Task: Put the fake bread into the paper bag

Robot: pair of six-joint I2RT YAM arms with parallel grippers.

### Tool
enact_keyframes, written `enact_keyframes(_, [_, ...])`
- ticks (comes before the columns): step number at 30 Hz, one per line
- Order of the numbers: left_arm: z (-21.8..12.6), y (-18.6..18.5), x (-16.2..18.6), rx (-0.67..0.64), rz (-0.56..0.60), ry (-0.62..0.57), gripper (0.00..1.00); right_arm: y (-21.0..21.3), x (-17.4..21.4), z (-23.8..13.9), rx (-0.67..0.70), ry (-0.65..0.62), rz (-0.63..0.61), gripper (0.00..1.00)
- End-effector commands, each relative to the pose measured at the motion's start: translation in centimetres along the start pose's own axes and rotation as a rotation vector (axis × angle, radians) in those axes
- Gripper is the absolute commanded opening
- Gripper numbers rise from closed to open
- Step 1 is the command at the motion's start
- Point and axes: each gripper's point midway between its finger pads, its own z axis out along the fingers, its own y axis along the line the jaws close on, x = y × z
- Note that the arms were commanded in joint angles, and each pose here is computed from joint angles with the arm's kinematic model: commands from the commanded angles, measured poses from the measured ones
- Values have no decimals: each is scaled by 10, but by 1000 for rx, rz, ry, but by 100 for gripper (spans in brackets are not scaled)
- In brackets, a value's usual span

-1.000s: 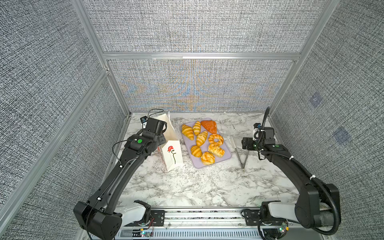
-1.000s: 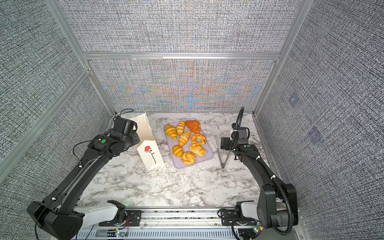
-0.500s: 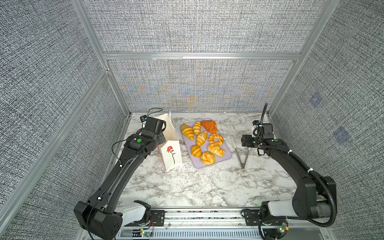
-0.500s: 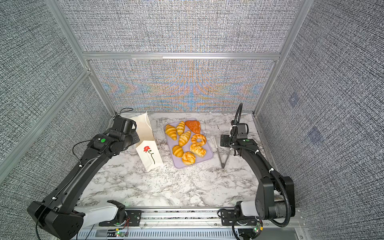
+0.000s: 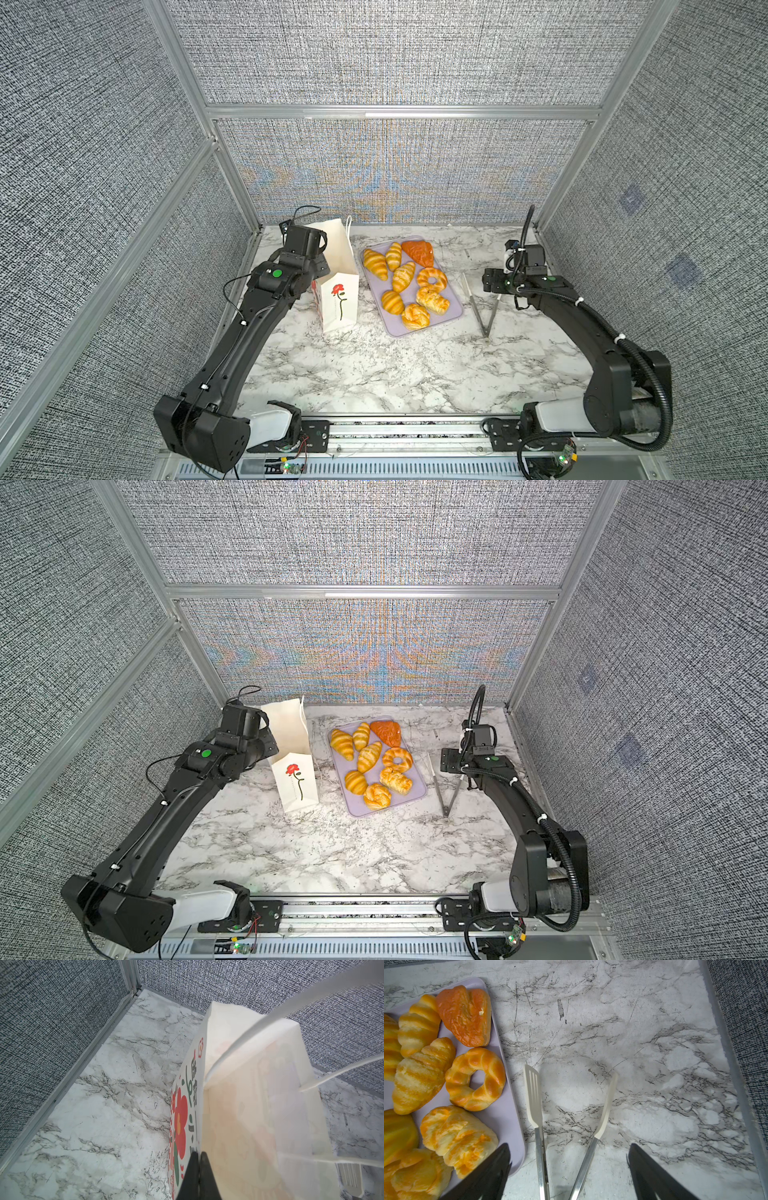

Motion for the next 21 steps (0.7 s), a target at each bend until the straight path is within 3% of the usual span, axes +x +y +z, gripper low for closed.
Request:
enact_keyframes(1, [7, -7, -20, 34, 45, -44, 0, -1, 1, -2, 8, 15, 12, 90])
enact_keyframes(12, [43, -19, -46, 157, 142, -60, 0, -10, 15, -1, 59, 74, 79, 88])
enact_keyframes(21, [57, -4, -64, 139, 215, -77, 0, -12, 28, 1, 74, 124, 140, 84])
